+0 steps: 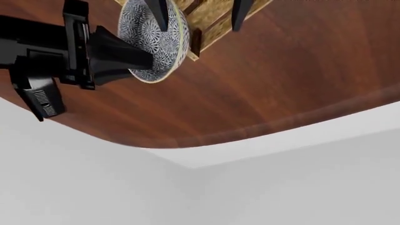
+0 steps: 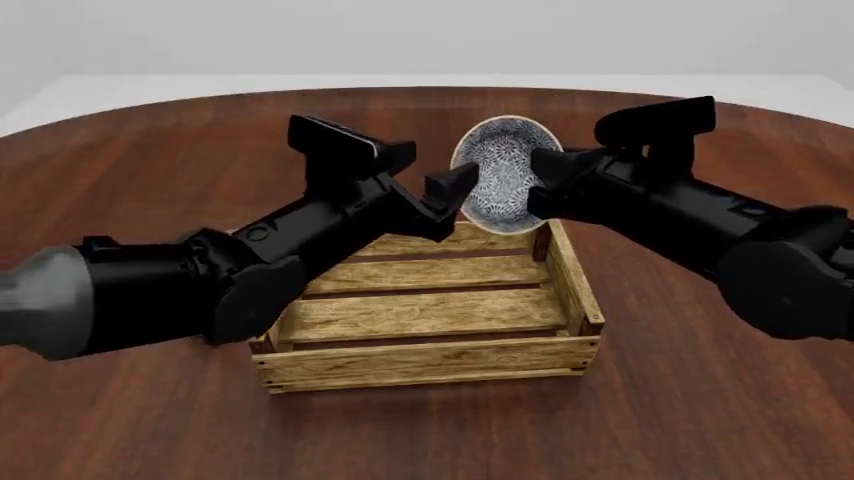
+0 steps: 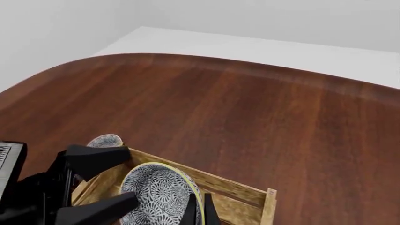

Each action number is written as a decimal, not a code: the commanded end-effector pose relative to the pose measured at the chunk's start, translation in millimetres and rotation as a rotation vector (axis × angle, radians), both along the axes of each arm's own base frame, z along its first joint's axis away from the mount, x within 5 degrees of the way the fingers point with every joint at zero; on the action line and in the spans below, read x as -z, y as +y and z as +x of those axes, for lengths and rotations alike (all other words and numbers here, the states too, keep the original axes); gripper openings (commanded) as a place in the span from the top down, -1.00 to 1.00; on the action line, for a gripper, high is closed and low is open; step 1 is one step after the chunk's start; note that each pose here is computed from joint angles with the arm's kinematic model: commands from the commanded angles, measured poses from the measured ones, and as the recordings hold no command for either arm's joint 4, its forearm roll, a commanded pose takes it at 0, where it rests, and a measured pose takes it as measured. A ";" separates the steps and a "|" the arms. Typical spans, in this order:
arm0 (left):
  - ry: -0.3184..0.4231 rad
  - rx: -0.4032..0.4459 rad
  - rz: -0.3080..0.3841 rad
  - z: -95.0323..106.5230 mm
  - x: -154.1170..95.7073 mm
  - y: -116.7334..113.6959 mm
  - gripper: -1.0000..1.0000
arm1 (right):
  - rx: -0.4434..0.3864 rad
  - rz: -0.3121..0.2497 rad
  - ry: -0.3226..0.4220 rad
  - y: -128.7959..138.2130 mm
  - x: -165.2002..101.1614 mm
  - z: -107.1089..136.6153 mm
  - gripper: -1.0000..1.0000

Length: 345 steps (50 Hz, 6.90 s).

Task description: Stack the right bowl on the left bowl and place them in the tray.

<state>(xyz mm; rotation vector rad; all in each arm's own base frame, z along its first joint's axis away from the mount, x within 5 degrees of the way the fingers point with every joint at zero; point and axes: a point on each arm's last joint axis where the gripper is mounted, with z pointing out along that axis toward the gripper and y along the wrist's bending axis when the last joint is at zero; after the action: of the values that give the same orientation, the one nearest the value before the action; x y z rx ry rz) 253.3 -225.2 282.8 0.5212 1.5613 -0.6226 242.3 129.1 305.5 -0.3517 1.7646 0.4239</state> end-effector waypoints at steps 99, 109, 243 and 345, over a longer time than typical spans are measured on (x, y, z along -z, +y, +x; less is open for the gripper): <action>-0.002 -0.270 0.077 27.0 -39.7 88.8 1.00 | 0.022 -0.019 -0.018 -6.7 0.8 2.1 -1.00; 0.031 -0.272 0.072 7.6 -58.3 98.7 1.00 | 0.042 -0.022 -0.031 -14.0 -4.8 0.6 -1.00; 0.540 -0.690 0.212 76.3 -8.4 219.6 1.00 | 0.010 -0.028 -0.033 -8.7 -3.5 -7.5 -1.00; 0.725 -0.712 0.247 114.5 105.7 229.2 1.00 | 0.010 -0.028 -0.033 -8.7 -3.5 -7.5 -1.00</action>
<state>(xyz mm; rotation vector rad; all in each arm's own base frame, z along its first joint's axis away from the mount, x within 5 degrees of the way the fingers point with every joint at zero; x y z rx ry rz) 370.0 19.1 168.6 -0.1764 2.3596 -0.0210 235.1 120.4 308.8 -0.3667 1.7412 0.3849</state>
